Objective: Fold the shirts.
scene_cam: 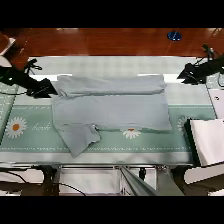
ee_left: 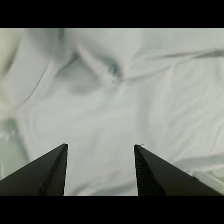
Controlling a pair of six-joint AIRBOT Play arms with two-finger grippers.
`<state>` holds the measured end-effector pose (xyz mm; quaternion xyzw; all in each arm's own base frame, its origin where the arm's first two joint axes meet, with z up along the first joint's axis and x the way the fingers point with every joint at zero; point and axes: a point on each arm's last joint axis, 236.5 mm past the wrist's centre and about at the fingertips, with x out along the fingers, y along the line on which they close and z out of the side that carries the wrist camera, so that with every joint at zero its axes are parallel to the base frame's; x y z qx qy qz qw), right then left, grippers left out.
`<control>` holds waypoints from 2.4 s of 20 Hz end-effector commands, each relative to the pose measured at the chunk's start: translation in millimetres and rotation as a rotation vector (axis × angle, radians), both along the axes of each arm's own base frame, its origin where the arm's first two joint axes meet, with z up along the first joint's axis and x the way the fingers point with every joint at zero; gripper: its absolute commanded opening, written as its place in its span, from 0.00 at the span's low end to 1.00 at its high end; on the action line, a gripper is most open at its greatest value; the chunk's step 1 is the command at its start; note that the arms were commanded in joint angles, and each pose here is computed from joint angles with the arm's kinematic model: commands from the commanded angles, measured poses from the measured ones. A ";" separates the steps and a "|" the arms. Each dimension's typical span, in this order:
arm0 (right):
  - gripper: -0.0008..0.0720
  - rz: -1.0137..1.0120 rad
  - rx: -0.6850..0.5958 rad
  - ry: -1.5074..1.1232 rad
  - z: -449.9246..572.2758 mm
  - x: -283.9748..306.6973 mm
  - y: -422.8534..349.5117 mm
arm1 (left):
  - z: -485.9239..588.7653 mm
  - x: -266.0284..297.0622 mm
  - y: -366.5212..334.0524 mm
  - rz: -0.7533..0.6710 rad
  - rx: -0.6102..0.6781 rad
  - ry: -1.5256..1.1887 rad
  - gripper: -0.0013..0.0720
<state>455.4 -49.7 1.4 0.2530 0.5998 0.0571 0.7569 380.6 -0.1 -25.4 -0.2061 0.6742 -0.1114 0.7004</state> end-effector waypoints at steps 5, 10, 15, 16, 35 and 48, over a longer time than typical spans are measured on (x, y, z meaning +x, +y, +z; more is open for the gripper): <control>0.58 -0.166 0.039 -0.120 -30.0 -124.6 41.7 | -42.5 -141.5 24.6 0.353 -0.032 0.051 0.71; 0.58 -0.191 0.102 -0.087 -48.6 -169.5 69.5 | -73.5 -180.1 -25.3 0.370 -0.218 0.118 0.71; 0.58 -0.188 0.156 -0.079 -43.3 -170.4 80.2 | -86.8 -155.8 -49.2 0.445 -0.277 -0.004 0.71; 0.58 -0.196 0.166 -0.083 -41.7 -169.0 80.5 | -92.3 -152.7 -50.2 0.443 -0.250 -0.019 0.71; 0.58 -0.287 0.243 0.234 -113.4 -206.7 82.1 | -83.1 -158.5 -82.9 0.222 -0.274 -0.015 0.04; 0.05 -0.027 0.139 -0.095 -14.5 -49.9 65.7 | 13.9 -10.3 -54.4 0.175 -0.225 -0.298 0.04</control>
